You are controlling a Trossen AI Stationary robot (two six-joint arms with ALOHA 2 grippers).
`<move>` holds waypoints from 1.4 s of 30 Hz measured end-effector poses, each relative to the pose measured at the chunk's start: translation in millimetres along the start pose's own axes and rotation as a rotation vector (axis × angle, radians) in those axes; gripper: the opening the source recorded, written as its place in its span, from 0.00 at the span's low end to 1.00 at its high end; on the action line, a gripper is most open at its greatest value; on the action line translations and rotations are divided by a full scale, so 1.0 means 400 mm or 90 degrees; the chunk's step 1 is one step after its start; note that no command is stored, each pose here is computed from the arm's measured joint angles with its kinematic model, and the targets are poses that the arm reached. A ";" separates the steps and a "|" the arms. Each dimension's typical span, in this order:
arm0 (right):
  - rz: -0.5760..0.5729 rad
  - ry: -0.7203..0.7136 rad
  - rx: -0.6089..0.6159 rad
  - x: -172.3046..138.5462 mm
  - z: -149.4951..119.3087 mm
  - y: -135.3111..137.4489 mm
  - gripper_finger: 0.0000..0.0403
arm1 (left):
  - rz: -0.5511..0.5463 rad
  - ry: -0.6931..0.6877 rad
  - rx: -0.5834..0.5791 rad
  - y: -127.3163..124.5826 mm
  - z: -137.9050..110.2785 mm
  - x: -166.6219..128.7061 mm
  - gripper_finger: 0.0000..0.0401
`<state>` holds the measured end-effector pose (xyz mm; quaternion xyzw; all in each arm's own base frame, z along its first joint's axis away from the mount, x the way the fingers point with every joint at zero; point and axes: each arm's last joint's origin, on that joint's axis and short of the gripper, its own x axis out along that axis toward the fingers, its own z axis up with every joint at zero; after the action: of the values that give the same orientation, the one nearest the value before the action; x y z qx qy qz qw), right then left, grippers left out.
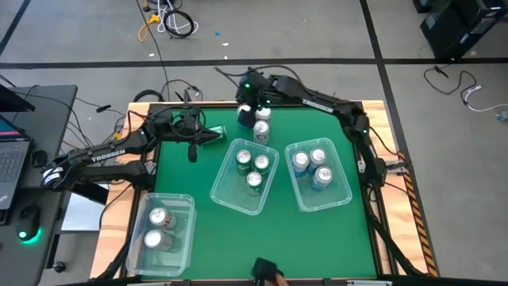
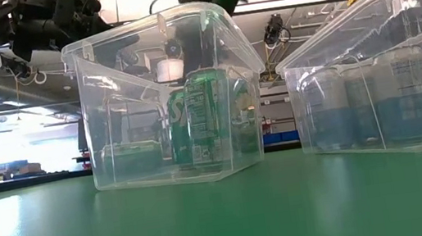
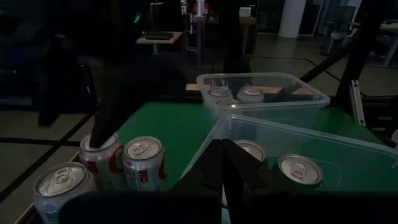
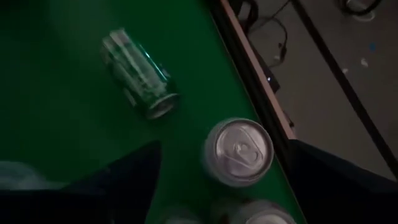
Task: Sort soda cans
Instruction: Put the blue soda can into the bottom right transparent bin
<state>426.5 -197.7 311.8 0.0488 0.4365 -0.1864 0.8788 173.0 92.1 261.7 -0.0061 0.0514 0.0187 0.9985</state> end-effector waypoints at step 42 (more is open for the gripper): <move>0.028 0.022 0.023 -0.069 0.019 -0.034 0.71 | -0.001 0.002 -0.005 0.000 -0.001 0.000 0.01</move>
<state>411.9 -204.4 339.4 0.0774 0.4468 -0.1739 0.8741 172.9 92.0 261.4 -0.0104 0.0527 0.0185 0.9984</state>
